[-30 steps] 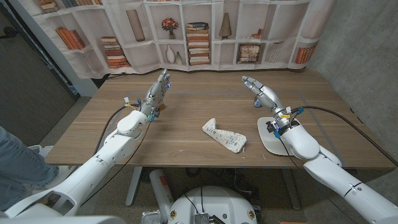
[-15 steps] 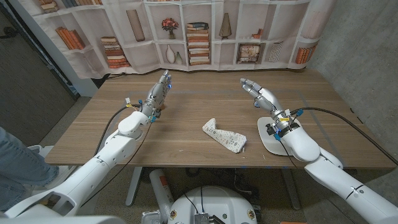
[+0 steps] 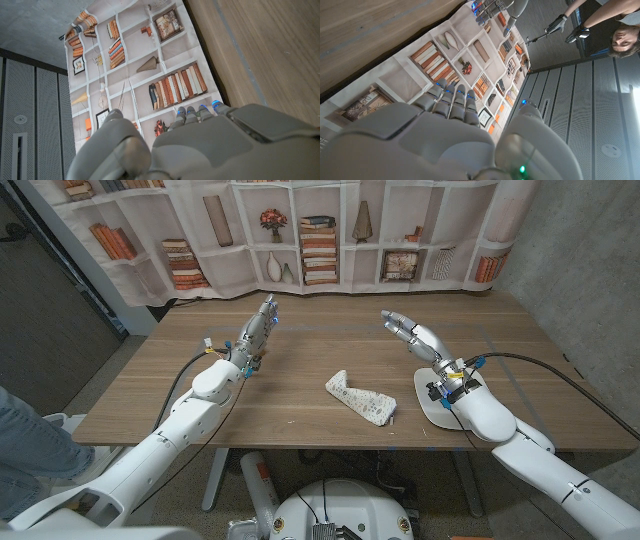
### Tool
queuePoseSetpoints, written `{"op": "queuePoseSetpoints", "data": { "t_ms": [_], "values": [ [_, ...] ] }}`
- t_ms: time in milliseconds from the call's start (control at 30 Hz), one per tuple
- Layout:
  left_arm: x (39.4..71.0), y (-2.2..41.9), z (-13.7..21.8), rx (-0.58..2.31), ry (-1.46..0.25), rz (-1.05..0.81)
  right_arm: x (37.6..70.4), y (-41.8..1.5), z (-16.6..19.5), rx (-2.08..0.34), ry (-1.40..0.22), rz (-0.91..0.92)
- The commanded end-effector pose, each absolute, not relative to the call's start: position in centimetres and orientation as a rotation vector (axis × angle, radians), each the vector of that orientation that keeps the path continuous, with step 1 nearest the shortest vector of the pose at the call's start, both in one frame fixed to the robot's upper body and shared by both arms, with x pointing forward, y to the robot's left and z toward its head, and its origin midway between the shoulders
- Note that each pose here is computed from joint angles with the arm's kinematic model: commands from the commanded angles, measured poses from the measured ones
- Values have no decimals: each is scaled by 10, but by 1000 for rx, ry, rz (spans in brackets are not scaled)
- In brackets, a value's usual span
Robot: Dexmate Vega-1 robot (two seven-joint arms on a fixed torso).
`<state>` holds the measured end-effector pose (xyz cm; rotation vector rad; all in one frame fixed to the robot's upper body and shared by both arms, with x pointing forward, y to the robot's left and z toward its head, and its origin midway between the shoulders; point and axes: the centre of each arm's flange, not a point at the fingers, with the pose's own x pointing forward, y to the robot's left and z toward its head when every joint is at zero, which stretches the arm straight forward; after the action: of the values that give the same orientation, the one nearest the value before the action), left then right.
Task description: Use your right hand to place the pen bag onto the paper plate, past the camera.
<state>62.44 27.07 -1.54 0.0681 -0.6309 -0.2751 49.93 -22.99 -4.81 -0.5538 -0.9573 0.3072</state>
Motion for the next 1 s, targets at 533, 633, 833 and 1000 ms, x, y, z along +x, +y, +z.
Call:
{"op": "queuePoseSetpoints", "data": {
  "t_ms": [533, 633, 833, 1000],
  "values": [
    [616, 271, -14, 84, -636, -275, 486, -224, -62, -650, -967, 273],
    [616, 271, -14, 83, -636, -277, 484, -222, -63, -659, -969, 272],
    [615, 272, -14, 84, -642, -277, 480, -219, -66, -688, -980, 258],
    [615, 273, -14, 83, -647, -275, 477, -217, -68, -712, -988, 247]
  ]
}}
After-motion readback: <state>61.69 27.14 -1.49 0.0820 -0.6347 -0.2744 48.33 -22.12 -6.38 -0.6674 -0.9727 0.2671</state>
